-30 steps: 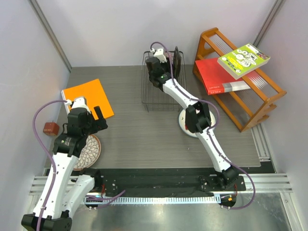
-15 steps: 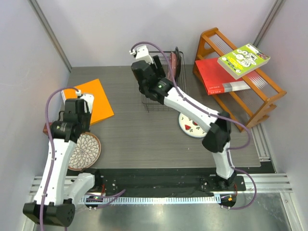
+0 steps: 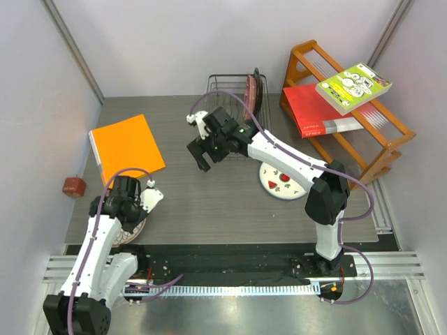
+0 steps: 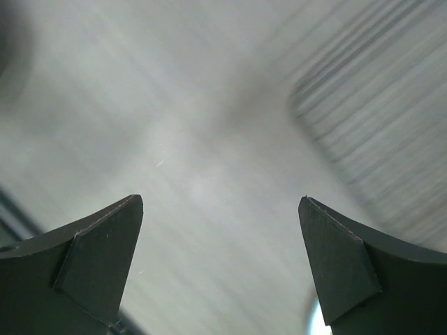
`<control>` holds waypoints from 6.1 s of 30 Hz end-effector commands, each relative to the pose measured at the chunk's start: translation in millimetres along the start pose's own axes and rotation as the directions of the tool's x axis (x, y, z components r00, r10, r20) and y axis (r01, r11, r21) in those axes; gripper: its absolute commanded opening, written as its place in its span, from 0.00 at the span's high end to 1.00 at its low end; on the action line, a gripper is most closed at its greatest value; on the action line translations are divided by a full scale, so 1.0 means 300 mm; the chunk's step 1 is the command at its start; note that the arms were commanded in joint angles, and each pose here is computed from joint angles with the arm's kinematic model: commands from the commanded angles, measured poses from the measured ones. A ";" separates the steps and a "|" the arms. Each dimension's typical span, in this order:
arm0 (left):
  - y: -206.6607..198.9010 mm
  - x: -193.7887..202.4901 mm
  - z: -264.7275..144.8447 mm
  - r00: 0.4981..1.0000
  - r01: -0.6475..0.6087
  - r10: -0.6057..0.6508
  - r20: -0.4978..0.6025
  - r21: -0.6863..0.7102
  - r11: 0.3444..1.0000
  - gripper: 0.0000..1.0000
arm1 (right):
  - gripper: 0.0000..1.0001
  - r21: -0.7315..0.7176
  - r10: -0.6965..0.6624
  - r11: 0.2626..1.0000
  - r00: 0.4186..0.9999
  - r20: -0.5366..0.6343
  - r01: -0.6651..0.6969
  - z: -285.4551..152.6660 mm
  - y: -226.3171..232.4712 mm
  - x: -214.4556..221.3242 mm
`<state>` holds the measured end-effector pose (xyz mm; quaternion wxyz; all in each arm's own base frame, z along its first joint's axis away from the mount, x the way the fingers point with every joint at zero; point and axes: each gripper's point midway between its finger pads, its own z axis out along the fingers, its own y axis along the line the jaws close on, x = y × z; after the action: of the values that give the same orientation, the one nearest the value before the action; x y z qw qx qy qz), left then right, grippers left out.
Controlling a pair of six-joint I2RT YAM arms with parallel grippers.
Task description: Load the plates into the dish rack
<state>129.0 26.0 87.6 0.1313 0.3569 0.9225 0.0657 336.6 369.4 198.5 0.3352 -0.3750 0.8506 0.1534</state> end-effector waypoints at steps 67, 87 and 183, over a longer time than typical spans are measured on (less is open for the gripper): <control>0.087 -0.224 0.248 0.908 -0.368 0.419 0.001 0.479 0.797 1.00 | 0.01 -0.061 0.311 0.948 0.950 -0.016 -0.311 -0.164 -0.107 0.293; -0.322 -0.637 0.179 0.806 -0.555 0.571 0.157 0.535 0.637 1.00 | 0.01 -0.011 0.369 0.929 0.929 -0.024 -0.369 -0.228 -0.171 0.422; -0.213 -0.500 0.330 0.466 0.822 -0.806 -0.365 0.515 0.243 1.00 | 0.38 -0.466 0.738 0.473 0.625 -0.254 -0.748 0.205 0.239 0.566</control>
<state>221.8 -127.2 23.4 0.0157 -0.1371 0.9273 -0.3478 234.8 356.7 43.9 0.1158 -0.0466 0.8491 0.5133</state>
